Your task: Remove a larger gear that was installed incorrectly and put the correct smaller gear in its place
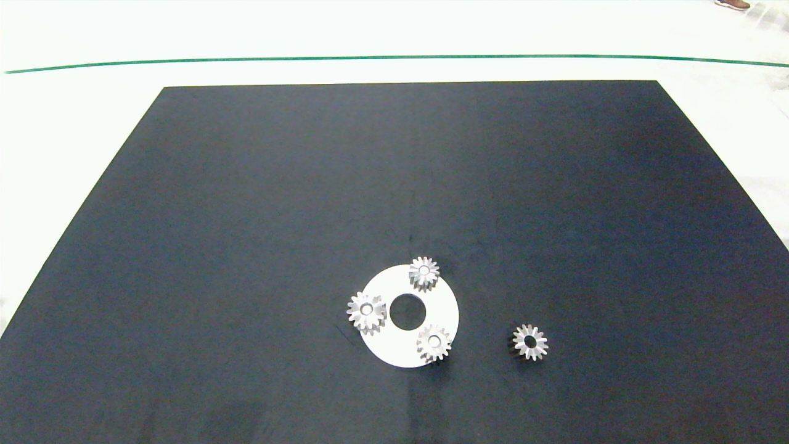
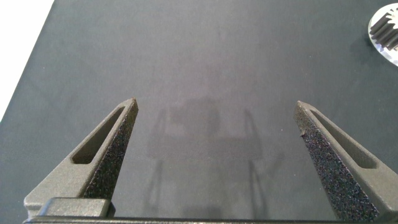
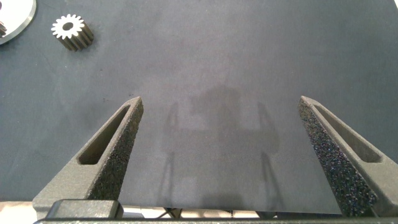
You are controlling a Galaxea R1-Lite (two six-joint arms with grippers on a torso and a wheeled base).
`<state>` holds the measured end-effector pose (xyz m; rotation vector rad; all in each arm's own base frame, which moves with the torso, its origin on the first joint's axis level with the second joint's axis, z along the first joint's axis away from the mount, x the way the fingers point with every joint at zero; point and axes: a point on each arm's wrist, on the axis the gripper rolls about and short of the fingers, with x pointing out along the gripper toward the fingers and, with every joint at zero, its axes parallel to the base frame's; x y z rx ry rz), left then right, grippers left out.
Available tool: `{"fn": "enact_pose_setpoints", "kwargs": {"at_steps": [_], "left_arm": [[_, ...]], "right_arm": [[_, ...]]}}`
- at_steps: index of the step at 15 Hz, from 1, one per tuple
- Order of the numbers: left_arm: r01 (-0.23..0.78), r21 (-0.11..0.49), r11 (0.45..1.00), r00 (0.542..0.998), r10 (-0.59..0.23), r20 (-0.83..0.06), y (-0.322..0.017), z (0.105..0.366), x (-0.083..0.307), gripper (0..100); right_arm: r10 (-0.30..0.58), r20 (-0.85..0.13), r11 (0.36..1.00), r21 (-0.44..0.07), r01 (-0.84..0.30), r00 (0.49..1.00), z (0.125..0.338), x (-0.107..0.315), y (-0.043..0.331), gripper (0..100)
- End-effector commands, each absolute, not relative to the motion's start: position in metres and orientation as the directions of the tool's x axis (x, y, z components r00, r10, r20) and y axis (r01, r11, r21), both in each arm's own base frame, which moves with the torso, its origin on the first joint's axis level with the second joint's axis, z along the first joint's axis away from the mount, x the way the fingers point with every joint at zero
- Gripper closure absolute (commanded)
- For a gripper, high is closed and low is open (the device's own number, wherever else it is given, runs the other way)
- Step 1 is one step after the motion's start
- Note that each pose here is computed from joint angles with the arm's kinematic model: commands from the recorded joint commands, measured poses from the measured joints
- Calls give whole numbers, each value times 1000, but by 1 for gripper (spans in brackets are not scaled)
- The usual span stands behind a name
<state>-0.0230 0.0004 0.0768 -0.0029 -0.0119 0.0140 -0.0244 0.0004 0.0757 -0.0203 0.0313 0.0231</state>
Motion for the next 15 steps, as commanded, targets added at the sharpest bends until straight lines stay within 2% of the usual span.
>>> {"fn": "enact_pose_setpoints", "kwargs": {"at_steps": [1,15], "left_arm": [[-15,-3,1000,1000,15,11,0,77,-23,0],[-15,0,1000,1000,15,11,0,77,-23,0]], "right_arm": [[23,-32,999,-22,-24,999,76,-24,0,0],[20,-38,1000,-24,-21,999,76,-25,0,0]]}}
